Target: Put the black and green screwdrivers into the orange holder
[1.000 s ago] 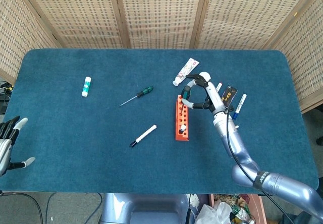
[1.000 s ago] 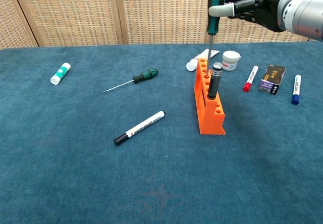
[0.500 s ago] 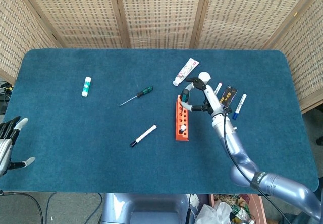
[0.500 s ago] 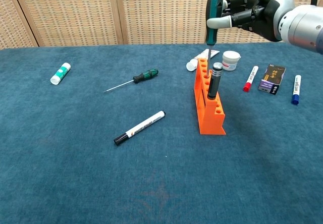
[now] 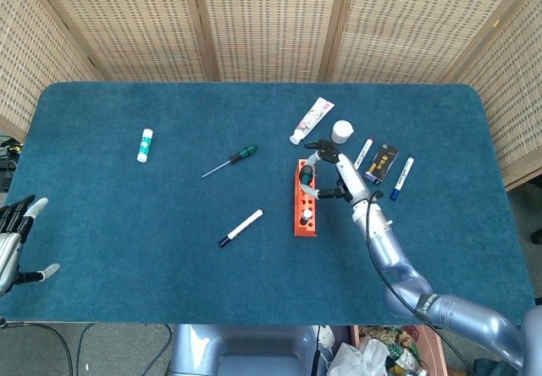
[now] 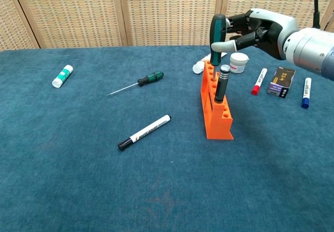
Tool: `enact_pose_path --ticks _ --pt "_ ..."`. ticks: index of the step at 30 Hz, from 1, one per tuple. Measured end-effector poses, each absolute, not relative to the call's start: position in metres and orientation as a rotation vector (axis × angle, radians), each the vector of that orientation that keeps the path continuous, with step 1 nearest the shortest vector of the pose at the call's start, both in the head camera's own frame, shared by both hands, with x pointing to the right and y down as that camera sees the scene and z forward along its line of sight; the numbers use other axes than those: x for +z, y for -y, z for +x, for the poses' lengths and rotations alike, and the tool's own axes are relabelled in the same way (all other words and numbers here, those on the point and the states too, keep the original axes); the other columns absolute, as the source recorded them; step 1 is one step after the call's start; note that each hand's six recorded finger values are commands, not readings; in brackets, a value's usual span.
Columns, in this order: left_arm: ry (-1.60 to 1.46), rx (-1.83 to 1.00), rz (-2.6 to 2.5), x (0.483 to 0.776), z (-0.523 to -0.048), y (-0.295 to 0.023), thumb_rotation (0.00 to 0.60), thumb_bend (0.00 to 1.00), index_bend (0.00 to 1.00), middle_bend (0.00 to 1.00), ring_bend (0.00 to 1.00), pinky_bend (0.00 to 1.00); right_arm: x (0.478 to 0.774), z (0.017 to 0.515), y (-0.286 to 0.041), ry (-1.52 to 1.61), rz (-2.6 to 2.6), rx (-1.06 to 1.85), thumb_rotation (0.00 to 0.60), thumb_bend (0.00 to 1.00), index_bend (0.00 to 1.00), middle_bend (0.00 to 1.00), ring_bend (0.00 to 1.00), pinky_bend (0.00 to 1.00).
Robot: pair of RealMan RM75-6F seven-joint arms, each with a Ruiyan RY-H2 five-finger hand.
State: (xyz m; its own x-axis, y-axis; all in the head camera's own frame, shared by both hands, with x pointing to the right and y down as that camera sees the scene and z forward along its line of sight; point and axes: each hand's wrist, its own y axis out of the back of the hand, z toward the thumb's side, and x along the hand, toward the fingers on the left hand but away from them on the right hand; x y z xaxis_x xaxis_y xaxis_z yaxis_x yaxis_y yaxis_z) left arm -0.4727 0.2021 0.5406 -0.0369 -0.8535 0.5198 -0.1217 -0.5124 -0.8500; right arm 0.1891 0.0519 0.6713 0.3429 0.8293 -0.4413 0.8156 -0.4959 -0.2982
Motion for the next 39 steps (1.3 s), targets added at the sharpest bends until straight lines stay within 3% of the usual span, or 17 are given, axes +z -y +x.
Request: enact_pose_path --ticks 39 --pt "-1.029 -1.611 -1.659 0.542 -0.472 -0.202 0.600 0.00 0.00 0.00 0.00 0.00 0.698 0.194 -0.069 1.435 -2.637 0.950 0.600 0.44 0.64 0.16 0.00 0.00"
